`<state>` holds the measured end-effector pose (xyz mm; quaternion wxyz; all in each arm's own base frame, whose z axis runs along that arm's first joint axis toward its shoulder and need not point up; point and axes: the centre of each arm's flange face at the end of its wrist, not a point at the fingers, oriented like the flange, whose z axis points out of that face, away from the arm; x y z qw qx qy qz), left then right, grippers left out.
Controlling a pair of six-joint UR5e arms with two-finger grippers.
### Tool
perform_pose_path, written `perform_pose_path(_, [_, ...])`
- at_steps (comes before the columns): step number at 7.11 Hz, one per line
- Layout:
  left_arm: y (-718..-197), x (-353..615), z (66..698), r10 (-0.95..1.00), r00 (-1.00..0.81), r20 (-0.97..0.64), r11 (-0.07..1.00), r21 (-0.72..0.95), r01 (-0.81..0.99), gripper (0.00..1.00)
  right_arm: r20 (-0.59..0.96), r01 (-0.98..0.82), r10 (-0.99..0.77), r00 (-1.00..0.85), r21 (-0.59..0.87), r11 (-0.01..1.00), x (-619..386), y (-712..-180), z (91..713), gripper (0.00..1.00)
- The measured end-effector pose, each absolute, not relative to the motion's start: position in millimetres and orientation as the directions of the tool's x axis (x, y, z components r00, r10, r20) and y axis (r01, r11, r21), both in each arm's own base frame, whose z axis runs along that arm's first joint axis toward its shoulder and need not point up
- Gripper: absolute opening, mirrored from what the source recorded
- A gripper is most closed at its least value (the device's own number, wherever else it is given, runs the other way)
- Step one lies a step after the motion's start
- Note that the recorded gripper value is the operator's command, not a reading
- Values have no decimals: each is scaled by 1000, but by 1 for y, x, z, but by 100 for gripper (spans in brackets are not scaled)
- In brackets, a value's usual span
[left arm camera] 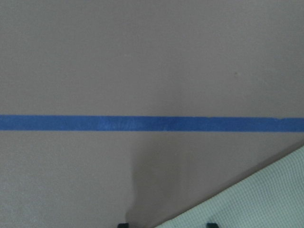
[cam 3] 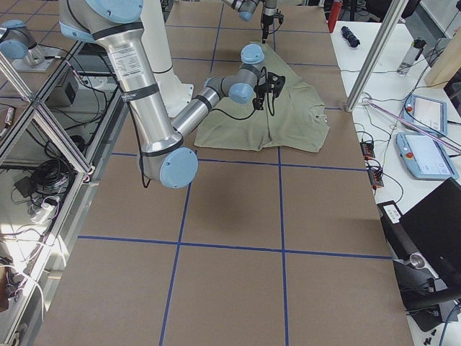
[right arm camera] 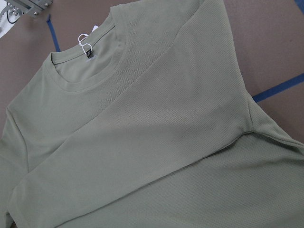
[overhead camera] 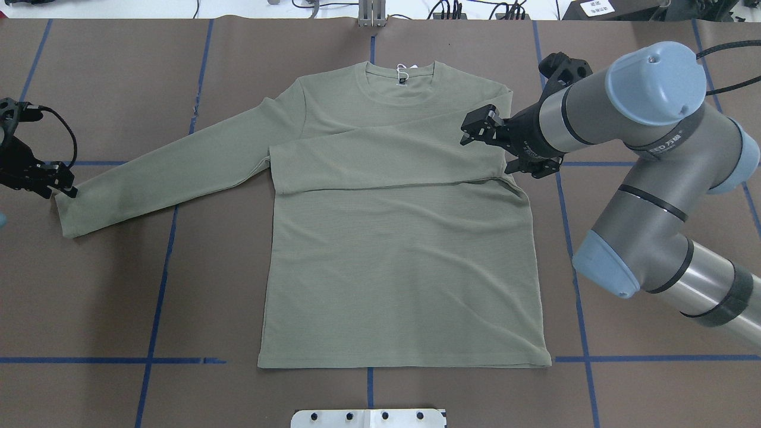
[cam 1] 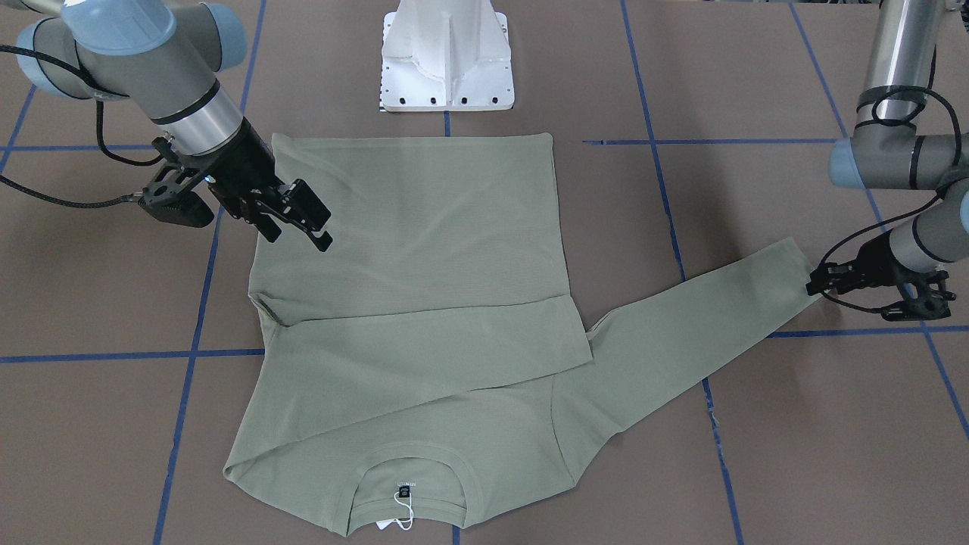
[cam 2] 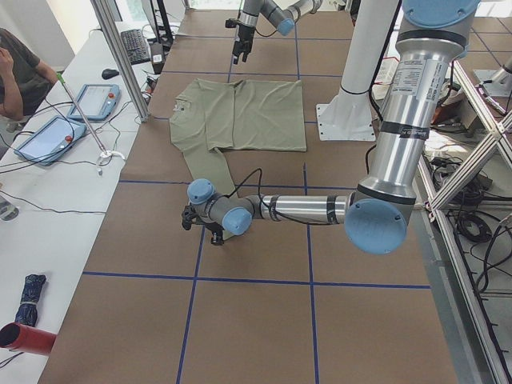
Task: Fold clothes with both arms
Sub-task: 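Lower the left gripper onto the cuff of the sleeve nearest it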
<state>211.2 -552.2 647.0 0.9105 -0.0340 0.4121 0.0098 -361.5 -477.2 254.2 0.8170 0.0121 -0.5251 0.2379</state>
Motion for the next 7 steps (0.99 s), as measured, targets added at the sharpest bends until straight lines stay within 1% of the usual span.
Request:
perform_pose_path(3, [-552, 211, 645, -7, 656, -755, 998, -51, -48, 29, 861, -405, 381, 338, -232, 884, -361, -477, 258, 100])
perform_pose_path(5, [-552, 211, 643, -6, 654, -757, 998, -48, -47, 11, 858, -406, 384, 342, -233, 883, -361, -477, 260, 100])
perform_pose_path(6, [-552, 211, 642, -6, 653, -758, 998, -47, -46, 0, 856, -407, 385, 344, -234, 883, -361, -477, 262, 100])
perform_pose_path(7, [-552, 211, 641, -6, 652, -758, 998, -47, -46, 0, 855, -408, 387, 345, -235, 882, -361, -477, 263, 100])
